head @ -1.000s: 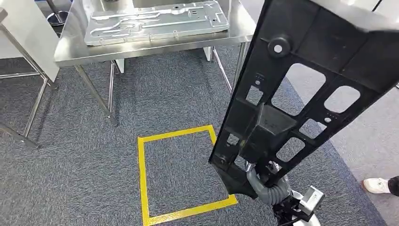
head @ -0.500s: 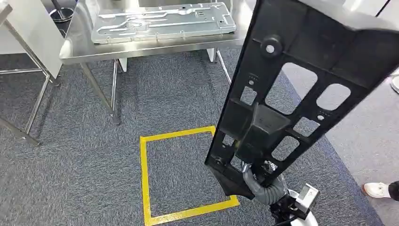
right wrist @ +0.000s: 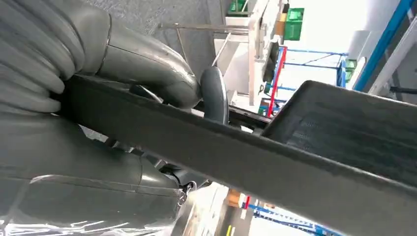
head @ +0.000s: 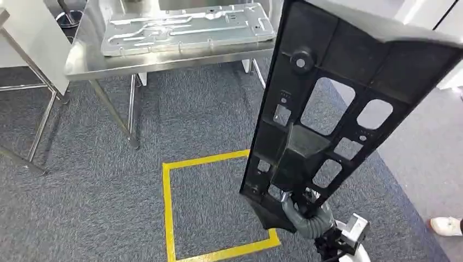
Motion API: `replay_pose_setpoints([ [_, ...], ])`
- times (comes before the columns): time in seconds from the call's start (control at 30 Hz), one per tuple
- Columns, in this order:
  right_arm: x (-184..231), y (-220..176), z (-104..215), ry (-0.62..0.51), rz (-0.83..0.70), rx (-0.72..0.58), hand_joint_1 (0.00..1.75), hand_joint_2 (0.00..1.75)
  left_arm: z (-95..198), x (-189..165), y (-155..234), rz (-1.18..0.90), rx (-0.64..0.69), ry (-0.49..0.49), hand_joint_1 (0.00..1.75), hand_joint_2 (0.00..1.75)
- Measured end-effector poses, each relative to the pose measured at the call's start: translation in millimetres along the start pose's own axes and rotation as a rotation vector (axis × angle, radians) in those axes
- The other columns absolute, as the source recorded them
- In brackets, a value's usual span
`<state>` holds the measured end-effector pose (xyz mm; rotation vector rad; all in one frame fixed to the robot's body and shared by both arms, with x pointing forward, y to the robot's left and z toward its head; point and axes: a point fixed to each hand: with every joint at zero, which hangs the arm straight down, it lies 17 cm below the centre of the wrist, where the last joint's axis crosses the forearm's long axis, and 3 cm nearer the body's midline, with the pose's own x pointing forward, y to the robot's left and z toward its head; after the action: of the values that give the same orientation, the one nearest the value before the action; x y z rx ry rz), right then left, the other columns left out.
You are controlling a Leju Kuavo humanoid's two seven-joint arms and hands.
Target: Take the parts from the cabinet and place them on the table.
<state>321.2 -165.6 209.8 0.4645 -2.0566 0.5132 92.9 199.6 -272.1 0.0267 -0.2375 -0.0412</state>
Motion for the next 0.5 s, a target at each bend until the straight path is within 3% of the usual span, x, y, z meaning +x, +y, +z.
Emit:
replay_pose_setpoints([
  [0.5, 2.6, 3.0, 0.9, -0.025, -0.027, 0.037, 1.75, 1.75, 0.0, -5.4, 2.4, 0.026, 0.012, 0.015, 0.00, 1.75],
])
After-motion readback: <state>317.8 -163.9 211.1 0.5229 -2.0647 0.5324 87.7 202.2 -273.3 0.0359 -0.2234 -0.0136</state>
